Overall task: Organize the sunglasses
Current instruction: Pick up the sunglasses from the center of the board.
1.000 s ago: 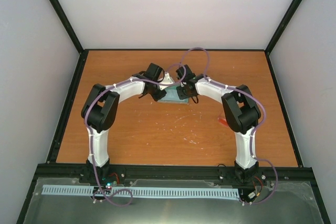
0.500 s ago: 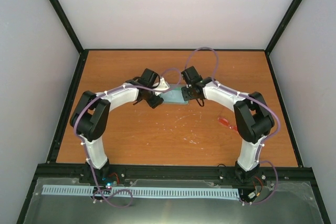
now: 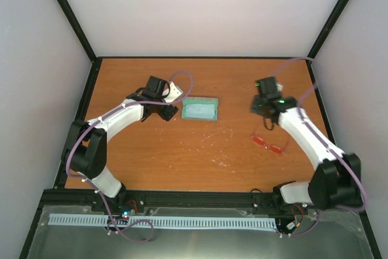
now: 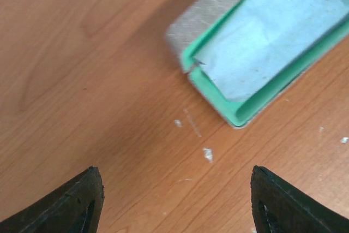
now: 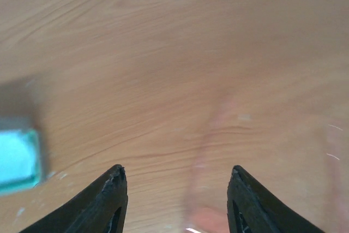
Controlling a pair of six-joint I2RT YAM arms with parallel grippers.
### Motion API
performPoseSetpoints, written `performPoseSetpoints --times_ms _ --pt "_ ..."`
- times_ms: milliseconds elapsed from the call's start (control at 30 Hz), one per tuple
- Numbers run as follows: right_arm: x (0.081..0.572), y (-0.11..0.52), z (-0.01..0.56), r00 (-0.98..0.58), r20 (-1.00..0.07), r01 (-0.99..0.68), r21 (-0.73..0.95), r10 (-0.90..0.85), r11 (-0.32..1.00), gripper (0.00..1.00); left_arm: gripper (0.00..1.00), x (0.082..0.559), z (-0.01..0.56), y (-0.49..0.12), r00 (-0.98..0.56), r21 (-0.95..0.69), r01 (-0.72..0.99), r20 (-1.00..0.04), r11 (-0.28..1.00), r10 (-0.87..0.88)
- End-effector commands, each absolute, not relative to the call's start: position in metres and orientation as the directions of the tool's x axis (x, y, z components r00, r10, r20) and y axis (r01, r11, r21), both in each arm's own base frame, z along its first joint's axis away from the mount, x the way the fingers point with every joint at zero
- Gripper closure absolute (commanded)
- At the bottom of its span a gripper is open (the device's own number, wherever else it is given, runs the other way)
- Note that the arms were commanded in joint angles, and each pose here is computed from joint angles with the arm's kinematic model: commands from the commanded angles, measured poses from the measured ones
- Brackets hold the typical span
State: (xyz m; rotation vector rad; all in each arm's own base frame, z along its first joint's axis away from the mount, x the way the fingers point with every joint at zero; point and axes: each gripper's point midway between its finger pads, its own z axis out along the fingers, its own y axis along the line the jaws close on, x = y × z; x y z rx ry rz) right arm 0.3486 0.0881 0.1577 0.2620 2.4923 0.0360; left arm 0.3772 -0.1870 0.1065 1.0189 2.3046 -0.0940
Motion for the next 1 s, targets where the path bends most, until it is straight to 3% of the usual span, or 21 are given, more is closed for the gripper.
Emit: performPoseSetpoints --times_ms 0,133,367,467,733,967 --pt "0.29 -0.003 0.147 -0.689 -0.448 0.569 0.152 0.57 0.808 0.5 0.26 0.379 0.113 -0.17 -0.565 0.144 0.648 -0.568 0.748 0.598" --pt "0.247 -0.03 0.131 -0.565 -0.293 0.739 0.237 0.771 0.631 0.5 0.26 0.387 0.113 -0.163 -0.569 0.143 0.635 -0.578 0.759 0.585" --pt "0.23 0.012 0.1 -0.449 0.053 0.853 0.322 0.892 0.41 0.49 0.26 0.399 0.111 -0.156 -0.549 0.161 0.637 -0.592 0.754 0.591" --pt "0.222 0.02 0.097 -0.358 0.135 0.898 0.321 0.924 0.301 0.48 0.26 0.404 0.112 -0.15 -0.546 0.164 0.626 -0.606 0.763 0.579" --pt "0.201 0.016 0.076 -0.193 0.167 0.96 0.236 0.967 0.151 0.46 0.26 0.404 0.111 -0.144 -0.538 0.155 0.613 -0.635 0.774 0.554" --pt "0.211 0.007 0.06 -0.152 0.13 0.969 0.217 0.98 0.122 0.45 0.26 0.399 0.107 -0.136 -0.548 0.145 0.603 -0.64 0.785 0.539"
